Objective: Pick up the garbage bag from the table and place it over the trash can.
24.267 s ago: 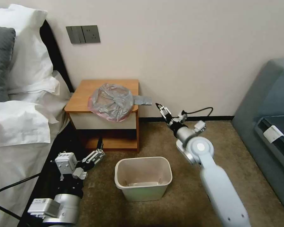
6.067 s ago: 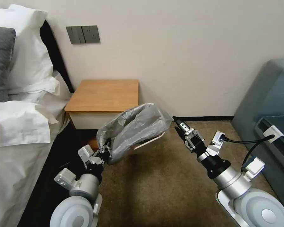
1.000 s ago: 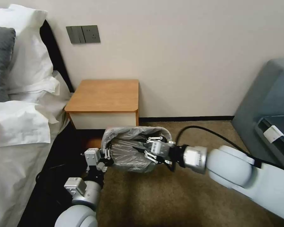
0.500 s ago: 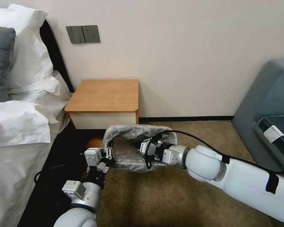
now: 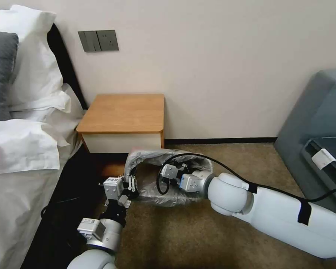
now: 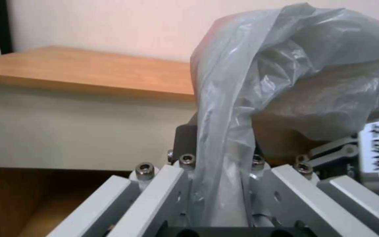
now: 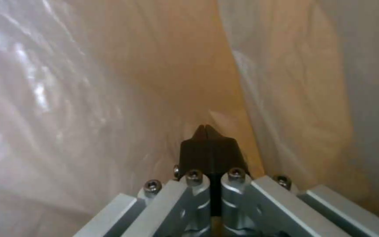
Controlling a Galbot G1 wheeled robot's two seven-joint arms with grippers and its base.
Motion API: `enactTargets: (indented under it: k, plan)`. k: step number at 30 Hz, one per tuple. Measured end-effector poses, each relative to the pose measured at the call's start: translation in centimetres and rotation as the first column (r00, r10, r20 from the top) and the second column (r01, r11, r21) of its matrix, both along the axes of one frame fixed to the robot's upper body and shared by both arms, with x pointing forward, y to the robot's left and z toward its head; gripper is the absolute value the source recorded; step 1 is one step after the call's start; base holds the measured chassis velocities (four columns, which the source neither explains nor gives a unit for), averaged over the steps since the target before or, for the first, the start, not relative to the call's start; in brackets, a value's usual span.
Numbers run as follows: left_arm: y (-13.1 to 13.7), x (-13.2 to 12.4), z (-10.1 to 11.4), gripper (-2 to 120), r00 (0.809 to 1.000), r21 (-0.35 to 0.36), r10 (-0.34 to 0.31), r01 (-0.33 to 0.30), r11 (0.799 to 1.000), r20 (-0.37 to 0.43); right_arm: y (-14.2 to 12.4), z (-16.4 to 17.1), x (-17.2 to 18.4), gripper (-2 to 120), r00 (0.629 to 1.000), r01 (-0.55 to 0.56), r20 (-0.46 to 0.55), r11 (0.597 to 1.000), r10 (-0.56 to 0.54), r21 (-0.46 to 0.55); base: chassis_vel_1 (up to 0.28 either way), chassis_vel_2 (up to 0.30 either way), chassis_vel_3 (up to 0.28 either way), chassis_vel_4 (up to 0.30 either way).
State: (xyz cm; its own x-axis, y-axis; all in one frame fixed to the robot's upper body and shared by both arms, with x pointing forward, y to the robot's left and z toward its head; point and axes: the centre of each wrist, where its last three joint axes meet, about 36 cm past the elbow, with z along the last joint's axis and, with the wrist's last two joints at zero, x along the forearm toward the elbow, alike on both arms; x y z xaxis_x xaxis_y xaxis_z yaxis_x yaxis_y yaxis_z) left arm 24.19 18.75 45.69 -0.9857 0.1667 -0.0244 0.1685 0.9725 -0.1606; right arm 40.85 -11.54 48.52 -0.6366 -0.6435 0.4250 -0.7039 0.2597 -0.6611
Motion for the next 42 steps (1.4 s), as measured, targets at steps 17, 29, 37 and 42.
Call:
enactTargets:
  k: [17, 29, 37, 42]
  plan:
    - [-0.3, -0.4, 0.0, 5, 1.0, 0.017, -0.015, 0.014, 1.0, 0.027, 2.3, -0.4, 0.9, 0, 0.997, 0.055, -0.04, 0.994, -0.059, -0.096, 0.0, 0.0, 0.0, 0.0]
    - [-0.2, -0.4, -0.2, 5, 1.0, 0.017, -0.01, 0.01, 1.0, 0.029, 2.7, 0.0, 1.4, 0, 0.995, 0.067, -0.065, 0.994, -0.073, -0.089, 0.0, 0.0, 0.0, 0.0]
    - [0.5, 0.9, -1.7, 5, 0.999, -0.026, 0.027, -0.028, 0.999, -0.024, 1.8, 3.1, -1.0, 0, 0.963, 0.13, -0.246, 0.989, -0.107, 0.076, 0.0, 0.0, 0.0, 0.0]
    - [0.5, 1.1, -1.9, 5, 0.996, -0.094, 0.028, -0.036, 0.995, -0.085, 0.7, 4.7, -2.1, 0, 0.946, 0.161, -0.305, 0.974, -0.105, 0.162, 0.0, 0.0, 0.0, 0.0]
